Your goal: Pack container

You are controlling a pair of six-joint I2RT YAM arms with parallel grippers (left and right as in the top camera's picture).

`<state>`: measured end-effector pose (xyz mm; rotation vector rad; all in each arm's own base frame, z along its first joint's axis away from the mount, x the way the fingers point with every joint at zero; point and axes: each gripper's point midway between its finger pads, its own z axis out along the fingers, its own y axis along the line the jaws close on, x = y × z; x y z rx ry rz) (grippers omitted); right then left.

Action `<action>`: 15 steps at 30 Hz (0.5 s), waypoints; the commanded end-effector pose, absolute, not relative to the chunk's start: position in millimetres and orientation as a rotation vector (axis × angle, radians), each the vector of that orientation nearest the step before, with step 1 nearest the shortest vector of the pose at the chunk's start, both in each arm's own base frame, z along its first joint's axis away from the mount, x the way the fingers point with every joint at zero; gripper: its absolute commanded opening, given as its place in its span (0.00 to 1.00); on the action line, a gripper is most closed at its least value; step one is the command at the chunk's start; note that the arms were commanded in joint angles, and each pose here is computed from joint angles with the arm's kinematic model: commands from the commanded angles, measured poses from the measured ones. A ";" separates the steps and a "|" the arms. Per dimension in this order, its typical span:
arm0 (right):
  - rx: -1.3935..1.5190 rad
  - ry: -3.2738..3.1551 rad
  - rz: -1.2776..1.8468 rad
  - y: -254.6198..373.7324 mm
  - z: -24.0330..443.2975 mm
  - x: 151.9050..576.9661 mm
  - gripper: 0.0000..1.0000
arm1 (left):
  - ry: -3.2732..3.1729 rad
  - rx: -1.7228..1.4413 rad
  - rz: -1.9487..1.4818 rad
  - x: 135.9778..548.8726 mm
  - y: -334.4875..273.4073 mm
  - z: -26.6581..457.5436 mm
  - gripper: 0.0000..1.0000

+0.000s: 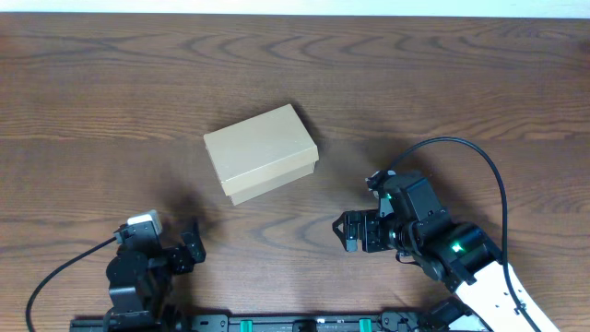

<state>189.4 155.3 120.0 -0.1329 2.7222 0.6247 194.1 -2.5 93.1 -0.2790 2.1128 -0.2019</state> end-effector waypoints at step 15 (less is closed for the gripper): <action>-0.126 2.731 0.614 155.1 117.4 187.9 0.99 | 2.153 -0.251 -0.215 192.5 -6.6 75.4 0.95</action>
